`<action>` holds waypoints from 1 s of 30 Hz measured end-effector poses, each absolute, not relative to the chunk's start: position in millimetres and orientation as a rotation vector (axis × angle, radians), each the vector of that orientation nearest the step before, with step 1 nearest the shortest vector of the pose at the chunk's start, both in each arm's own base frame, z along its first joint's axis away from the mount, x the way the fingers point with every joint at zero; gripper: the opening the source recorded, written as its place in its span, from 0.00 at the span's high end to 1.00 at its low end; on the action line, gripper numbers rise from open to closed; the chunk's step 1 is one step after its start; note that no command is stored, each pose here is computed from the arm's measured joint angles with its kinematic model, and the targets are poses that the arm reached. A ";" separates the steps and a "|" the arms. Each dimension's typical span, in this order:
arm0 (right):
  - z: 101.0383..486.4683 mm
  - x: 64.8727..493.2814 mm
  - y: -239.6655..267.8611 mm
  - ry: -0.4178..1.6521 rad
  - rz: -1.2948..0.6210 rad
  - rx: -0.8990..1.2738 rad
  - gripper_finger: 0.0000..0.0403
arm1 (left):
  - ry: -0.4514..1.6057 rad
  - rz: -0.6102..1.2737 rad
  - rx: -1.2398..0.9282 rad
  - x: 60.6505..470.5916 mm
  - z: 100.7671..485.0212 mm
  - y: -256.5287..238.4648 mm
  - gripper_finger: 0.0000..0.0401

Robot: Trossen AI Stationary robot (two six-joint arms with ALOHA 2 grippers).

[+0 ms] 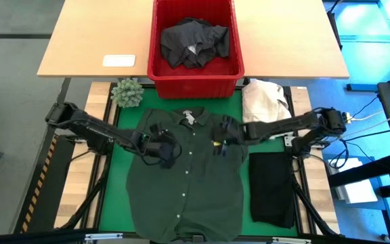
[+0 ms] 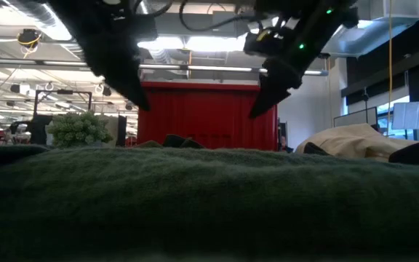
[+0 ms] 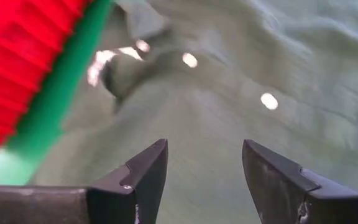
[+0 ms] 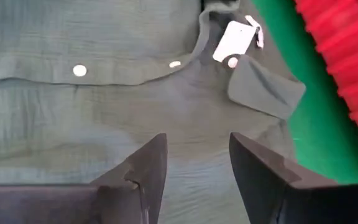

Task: Fold laundry
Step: Fold the green polo shirt

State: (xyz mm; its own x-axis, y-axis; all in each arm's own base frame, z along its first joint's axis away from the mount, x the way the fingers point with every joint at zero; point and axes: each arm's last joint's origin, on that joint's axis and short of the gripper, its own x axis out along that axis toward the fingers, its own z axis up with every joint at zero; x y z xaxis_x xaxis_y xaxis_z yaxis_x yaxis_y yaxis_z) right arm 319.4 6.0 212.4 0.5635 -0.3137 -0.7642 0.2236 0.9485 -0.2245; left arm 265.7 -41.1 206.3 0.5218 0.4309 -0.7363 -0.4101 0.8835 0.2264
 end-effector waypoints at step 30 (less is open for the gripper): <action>141.5 274.7 -75.9 1.104 -0.384 0.049 0.99 | 0.960 0.818 -0.233 217.3 147.0 112.9 0.67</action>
State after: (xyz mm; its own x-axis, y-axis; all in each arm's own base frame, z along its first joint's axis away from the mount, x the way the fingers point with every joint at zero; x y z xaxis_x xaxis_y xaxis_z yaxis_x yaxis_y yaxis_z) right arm 274.7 -75.9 141.5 0.3916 -0.2784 -0.8770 0.3265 0.9332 -0.1505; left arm 217.3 112.9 147.0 0.3078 0.5142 -0.8005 -0.7091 0.6850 0.1673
